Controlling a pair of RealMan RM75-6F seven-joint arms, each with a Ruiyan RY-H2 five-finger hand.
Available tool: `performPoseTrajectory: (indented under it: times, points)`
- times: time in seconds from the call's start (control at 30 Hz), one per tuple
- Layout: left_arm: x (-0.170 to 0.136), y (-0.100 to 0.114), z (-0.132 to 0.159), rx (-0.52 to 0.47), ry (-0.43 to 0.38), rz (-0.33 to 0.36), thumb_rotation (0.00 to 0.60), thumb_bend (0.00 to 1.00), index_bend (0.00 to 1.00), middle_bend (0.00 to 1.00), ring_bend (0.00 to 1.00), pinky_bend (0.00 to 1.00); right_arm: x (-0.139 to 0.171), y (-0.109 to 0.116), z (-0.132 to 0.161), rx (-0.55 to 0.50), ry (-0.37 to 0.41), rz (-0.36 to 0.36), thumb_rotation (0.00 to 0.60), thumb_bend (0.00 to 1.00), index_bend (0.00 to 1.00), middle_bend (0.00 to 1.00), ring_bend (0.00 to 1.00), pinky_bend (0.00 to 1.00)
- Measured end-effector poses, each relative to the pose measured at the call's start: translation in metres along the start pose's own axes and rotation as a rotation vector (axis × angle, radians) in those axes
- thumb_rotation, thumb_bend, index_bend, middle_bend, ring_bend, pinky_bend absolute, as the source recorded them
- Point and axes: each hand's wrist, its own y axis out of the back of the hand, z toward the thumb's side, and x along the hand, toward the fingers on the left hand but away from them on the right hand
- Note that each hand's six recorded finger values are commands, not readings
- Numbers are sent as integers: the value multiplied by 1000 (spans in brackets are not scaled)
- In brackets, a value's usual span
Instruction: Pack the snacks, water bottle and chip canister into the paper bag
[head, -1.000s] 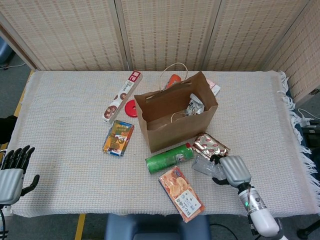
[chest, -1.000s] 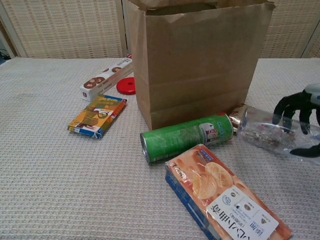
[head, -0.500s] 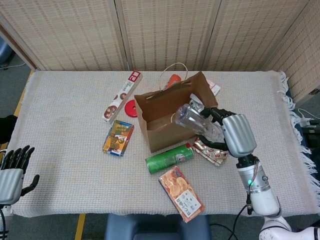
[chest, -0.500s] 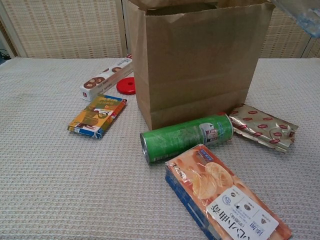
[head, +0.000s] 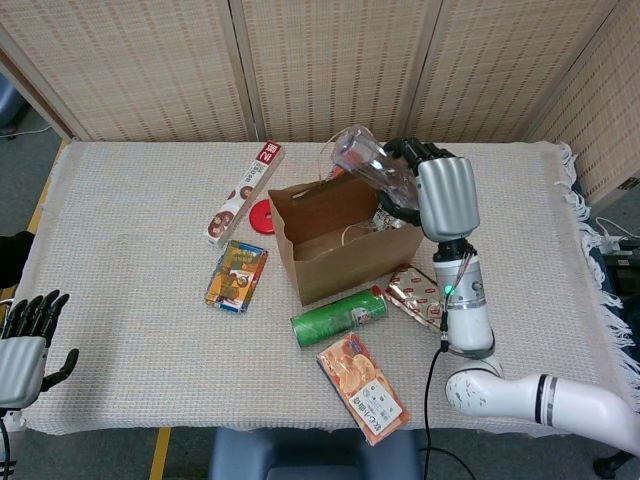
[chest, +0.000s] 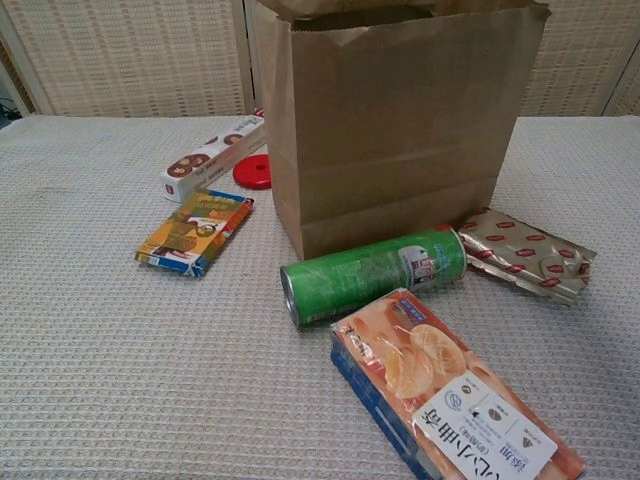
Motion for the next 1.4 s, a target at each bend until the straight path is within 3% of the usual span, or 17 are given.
performPoseTrajectory:
  times: [0.17,0.47,0.7,0.9,1.0,1.1,1.2,1.4]
  points:
    - [0,0,0,-4,0,-2,600,374,0,0,0,0,-20,-21,-2,24,-35,-27,600,342,681,588,599,651]
    - [0,0,0,-6,0,-2,600,375,0,0,0,0,-27,-60,4,41,-3,-17,600,342,668,588,593,649]
    - [0,0,0,-9,3,-4,600,375,0,0,0,0,-39,-62,27,-75,-19,-61,600,342,670,588,593,649]
    - [0,0,-1,-17,0,-7,600,375,0,0,0,0,-47,-70,32,-54,-44,-62,600,342,655,588,572,635]
    - [1,0,-1,-19,-2,-11,600,374,0,0,0,0,-43,-84,30,-34,-44,-7,600,342,572,577,484,537]
    - [1,0,-1,-19,-5,-14,600,373,0,0,0,0,-35,-101,25,-11,-52,72,600,267,306,411,306,397]
    - [1,0,-1,-19,-5,-12,600,373,0,0,0,0,-27,-109,24,-14,-55,116,600,168,105,289,188,325]
    - [1,0,-1,-12,-2,-10,600,373,0,0,0,0,-22,-99,25,-60,-52,137,600,128,61,248,148,260]
